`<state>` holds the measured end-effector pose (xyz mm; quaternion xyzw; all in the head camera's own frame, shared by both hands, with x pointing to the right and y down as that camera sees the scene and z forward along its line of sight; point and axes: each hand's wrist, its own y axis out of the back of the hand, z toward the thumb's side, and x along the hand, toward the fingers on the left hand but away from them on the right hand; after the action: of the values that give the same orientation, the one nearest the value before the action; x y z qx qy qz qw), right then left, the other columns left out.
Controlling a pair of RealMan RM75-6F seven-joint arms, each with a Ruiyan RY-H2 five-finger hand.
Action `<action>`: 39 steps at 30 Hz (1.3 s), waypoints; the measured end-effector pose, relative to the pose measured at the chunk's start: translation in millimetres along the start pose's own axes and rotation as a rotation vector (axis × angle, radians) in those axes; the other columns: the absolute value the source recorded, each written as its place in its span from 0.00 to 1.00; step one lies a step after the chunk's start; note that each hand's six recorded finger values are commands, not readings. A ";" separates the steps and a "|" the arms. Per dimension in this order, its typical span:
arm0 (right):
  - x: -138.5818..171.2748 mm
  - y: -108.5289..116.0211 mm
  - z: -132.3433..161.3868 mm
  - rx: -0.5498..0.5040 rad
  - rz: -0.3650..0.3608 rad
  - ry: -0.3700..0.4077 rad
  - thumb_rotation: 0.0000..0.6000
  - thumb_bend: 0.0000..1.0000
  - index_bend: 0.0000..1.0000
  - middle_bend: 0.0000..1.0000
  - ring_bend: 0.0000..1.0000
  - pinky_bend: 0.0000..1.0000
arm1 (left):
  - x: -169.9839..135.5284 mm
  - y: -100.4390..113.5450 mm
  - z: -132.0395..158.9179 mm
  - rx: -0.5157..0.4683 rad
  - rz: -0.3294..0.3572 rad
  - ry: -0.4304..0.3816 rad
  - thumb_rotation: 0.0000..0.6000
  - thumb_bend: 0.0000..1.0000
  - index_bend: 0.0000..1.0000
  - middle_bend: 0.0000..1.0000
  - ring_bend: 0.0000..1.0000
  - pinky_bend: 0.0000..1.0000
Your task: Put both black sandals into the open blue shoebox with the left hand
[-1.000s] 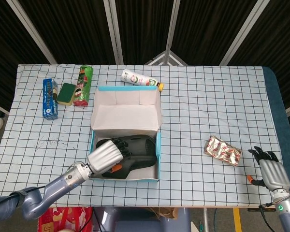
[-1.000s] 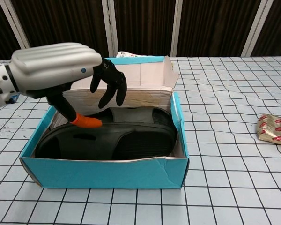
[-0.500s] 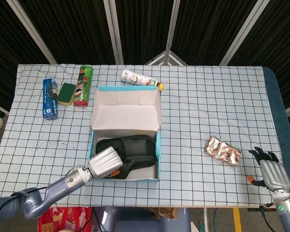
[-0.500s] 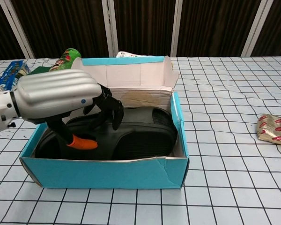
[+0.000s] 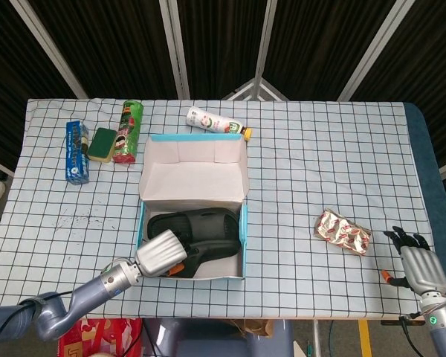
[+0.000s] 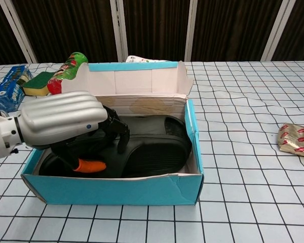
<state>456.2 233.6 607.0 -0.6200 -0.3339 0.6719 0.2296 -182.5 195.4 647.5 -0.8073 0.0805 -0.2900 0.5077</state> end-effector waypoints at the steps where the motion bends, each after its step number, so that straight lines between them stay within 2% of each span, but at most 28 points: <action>1: 0.1 0.0 0.1 0.000 0.000 0.000 1.00 0.29 0.16 0.08 0.16 0.07 | 0.2 0.3 0.3 0.000 0.001 0.000 1.00 0.35 0.46 0.68 0.41 0.57; 8: 1.6 1.4 0.2 -0.002 -0.007 -0.001 1.00 0.29 0.16 0.08 0.16 0.07 | 1.8 13.1 1.6 0.028 0.041 -0.009 1.00 0.34 0.46 0.67 0.41 0.56; 15: 1.9 2.9 -0.8 -0.003 -0.013 -0.004 1.00 0.29 0.16 0.08 0.16 0.07 | -3.0 46.5 5.0 0.024 0.142 -0.033 1.00 0.32 0.44 0.62 0.36 0.53; 19: 2.0 2.6 -0.6 0.001 -0.013 -0.006 1.00 0.29 0.16 0.08 0.16 0.07 | -14.6 71.1 9.7 -0.026 0.199 -0.034 1.00 0.32 0.41 0.52 0.28 0.46; 23: 2.9 2.8 1.2 -0.001 -0.015 -0.002 1.00 0.29 0.16 0.08 0.16 0.07 | -37.0 98.7 9.6 -0.078 0.246 0.015 1.00 0.32 0.30 0.36 0.17 0.33; 26: 4.2 4.1 1.7 -0.004 -0.019 0.001 1.00 0.29 0.16 0.08 0.16 0.07 | -64.7 112.6 -1.7 -0.063 0.239 0.124 1.00 0.31 0.22 0.24 0.10 0.25; 28: 4.9 5.1 1.3 -0.007 -0.023 0.003 1.00 0.29 0.16 0.08 0.16 0.07 | -89.5 111.9 -15.8 -0.030 0.216 0.244 1.00 0.31 0.17 0.17 0.05 0.20; 32: 5.2 5.9 1.5 -0.010 -0.027 0.008 1.00 0.29 0.16 0.08 0.16 0.07 | -143.2 90.6 -44.3 -0.048 0.155 0.530 1.00 0.30 0.14 0.12 0.02 0.16; 33: 5.4 5.8 2.1 -0.010 -0.026 0.012 1.00 0.29 0.16 0.08 0.16 0.07 | -161.3 83.5 -53.2 -0.072 0.150 0.628 1.00 0.30 0.13 0.10 0.01 0.14; 36: 6.1 6.0 4.6 -0.006 -0.028 0.026 1.00 0.29 0.16 0.08 0.16 0.07 | -202.5 65.5 -69.7 -0.128 0.176 0.844 1.00 0.29 0.10 0.05 0.00 0.12; 39: 7.3 6.5 7.0 -0.002 -0.033 0.040 1.00 0.29 0.16 0.08 0.16 0.07 | -223.3 48.9 -79.1 -0.137 0.208 0.939 1.00 0.28 0.10 0.04 0.00 0.10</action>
<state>449.0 233.3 597.3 -0.6281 -0.3400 0.6550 0.2467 -400.9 206.0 543.9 -0.6086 0.4001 -0.5646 0.3882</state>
